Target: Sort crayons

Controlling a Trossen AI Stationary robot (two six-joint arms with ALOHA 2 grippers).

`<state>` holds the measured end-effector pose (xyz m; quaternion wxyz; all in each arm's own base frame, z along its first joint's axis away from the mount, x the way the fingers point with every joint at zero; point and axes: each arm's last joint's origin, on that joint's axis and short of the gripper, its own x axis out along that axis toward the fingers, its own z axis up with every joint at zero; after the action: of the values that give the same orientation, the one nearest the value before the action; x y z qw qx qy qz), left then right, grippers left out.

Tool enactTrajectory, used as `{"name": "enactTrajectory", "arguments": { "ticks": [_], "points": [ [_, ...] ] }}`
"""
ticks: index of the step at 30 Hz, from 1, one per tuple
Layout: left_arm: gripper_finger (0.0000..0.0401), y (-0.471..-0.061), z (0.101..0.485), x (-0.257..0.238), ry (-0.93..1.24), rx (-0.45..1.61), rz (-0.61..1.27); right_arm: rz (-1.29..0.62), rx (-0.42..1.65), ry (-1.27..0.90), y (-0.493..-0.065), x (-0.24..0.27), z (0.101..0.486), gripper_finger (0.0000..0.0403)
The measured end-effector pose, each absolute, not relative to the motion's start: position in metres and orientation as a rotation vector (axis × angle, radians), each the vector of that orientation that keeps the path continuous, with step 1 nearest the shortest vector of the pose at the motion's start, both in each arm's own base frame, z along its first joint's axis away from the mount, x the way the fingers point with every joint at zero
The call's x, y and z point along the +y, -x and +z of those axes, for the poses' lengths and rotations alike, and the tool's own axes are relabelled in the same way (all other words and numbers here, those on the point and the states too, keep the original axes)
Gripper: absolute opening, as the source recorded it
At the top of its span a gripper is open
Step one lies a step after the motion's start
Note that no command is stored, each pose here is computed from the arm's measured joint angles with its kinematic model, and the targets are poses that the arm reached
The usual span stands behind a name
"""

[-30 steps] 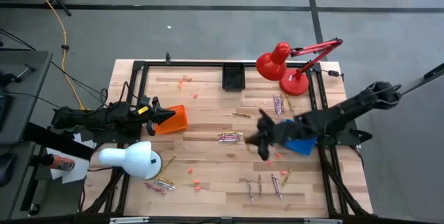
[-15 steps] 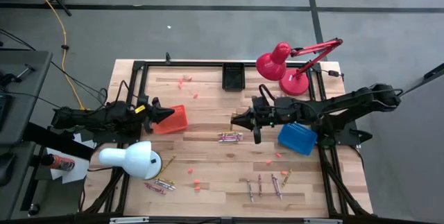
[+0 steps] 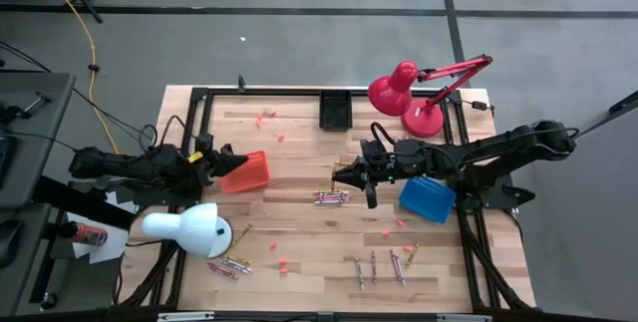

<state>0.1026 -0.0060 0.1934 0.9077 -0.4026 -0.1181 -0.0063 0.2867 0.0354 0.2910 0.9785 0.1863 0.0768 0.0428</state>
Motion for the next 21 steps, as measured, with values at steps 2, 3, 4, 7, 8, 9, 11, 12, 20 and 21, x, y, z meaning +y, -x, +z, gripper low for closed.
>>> {"name": "enactTrajectory", "arguments": {
  "ticks": [2, 3, 4, 7, 8, 9, 11, 12, 20, 21],
  "points": [
    [0.0003, -0.108, 0.194, -0.01, 0.828, -0.175, -0.022, 0.104, 0.153, -0.349, -0.286, 0.036, 0.292, 0.0005],
    [0.0003, -0.111, 0.194, -0.012, 0.823, -0.146, -0.021, 0.108, 0.15, -0.348, -0.285, 0.036, 0.293, 0.0005],
    [0.0003, -0.113, 0.194, -0.014, 0.82, -0.124, -0.012, 0.11, 0.146, -0.348, -0.284, 0.036, 0.294, 0.0005],
    [0.0003, -0.121, 0.205, -0.016, 0.775, -0.12, 0.032, 0.118, 0.127, -0.318, -0.281, 0.035, 0.299, 0.0006],
    [0.0003, -0.124, 0.21, -0.016, 0.735, -0.126, 0.059, 0.119, 0.121, -0.303, -0.28, 0.035, 0.3, 0.0006],
    [0.0003, -0.126, 0.216, -0.015, 0.697, -0.135, 0.092, 0.121, 0.111, -0.29, -0.279, 0.035, 0.302, 0.0006],
    [0.0003, -0.131, 0.228, -0.012, 0.63, -0.159, 0.176, 0.123, 0.1, -0.262, -0.276, 0.034, 0.305, 0.0006],
    [0.0003, -0.134, 0.233, -0.011, 0.601, -0.167, 0.215, 0.122, 0.09, -0.25, -0.275, 0.033, 0.307, 0.0006],
    [0.0003, -0.171, 0.284, 0.001, 0.419, -0.147, 0.211, 0.077, 0.072, -0.263, -0.272, 0.02, 0.311, 0.0007],
    [0.0003, -0.178, 0.288, 0.002, 0.387, -0.128, 0.182, 0.069, 0.072, -0.272, -0.273, 0.018, 0.311, 0.0007]
  ]
}}
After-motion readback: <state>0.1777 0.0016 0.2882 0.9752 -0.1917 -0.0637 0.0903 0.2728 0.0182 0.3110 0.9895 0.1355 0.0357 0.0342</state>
